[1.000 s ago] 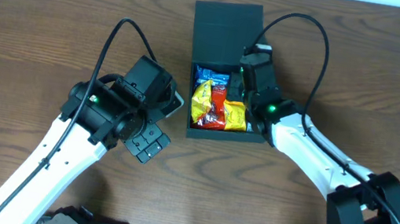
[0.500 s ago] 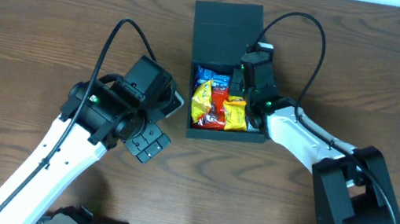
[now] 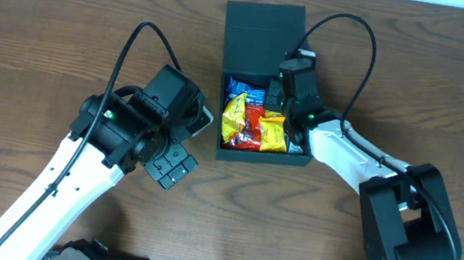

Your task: Pack container

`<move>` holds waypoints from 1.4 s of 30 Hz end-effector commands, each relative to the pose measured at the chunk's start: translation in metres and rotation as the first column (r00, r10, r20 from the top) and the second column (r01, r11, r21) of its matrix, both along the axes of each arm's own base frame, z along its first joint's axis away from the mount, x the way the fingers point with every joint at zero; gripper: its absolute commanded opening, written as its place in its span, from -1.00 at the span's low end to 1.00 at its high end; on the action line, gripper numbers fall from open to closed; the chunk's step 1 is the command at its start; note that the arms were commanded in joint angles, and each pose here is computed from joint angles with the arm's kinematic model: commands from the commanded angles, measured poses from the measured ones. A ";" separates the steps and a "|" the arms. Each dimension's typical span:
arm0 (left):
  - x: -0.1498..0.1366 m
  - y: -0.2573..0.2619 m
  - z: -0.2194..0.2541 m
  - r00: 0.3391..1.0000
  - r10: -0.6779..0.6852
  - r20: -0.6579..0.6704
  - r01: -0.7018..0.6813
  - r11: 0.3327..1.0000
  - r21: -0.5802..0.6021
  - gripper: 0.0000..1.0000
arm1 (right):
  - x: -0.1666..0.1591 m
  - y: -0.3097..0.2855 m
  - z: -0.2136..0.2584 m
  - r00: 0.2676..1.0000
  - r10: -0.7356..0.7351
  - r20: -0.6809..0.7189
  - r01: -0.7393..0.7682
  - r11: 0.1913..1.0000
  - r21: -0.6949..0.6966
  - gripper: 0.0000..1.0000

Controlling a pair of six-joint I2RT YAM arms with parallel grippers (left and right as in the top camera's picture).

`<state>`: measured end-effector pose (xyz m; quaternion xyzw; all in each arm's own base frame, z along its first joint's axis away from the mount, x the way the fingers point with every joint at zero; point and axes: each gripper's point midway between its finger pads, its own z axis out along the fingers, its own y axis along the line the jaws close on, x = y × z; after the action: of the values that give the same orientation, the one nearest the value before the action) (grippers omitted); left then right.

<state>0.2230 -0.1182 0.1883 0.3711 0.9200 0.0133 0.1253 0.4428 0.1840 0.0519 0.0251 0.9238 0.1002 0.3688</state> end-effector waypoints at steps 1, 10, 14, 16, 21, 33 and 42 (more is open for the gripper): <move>0.001 0.004 0.001 1.000 0.002 0.005 -0.002 1.000 0.011 0.91 | -0.005 -0.005 -0.003 1.000 -0.019 -0.018 0.019 1.000 -0.008 -0.97; 0.000 0.004 0.000 1.000 0.003 0.005 -0.003 1.000 0.011 0.90 | -0.029 -0.029 0.119 0.989 -0.037 0.143 0.034 0.999 0.023 -0.97; 0.000 0.004 0.000 1.000 0.003 0.005 -0.003 1.000 0.011 0.90 | -0.043 -0.045 0.142 0.988 0.044 0.150 -0.046 0.999 0.006 -0.98; 0.000 0.004 0.000 1.000 0.002 0.005 -0.002 1.000 0.011 0.91 | -0.053 -0.044 0.145 0.975 0.180 0.130 -0.184 0.983 0.021 -0.97; 0.000 0.004 0.000 1.000 0.003 0.005 -0.003 1.000 0.011 0.91 | -0.067 -0.048 0.145 0.899 0.417 0.134 -0.434 0.889 0.145 -0.97; 0.000 0.004 0.000 1.000 0.002 0.005 -0.002 1.000 0.011 0.90 | -0.052 -0.081 0.130 0.873 0.463 0.155 -0.467 0.698 0.543 -0.98; 0.000 0.004 0.000 1.000 0.002 0.005 -0.002 1.000 0.011 0.91 | -0.028 -0.113 0.109 0.913 0.392 0.115 -0.390 0.750 0.535 -0.98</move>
<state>0.2230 -0.1183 0.1883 0.3711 0.9200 0.0131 0.1253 0.4087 0.0769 0.1701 -0.0712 0.8403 0.4306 0.3216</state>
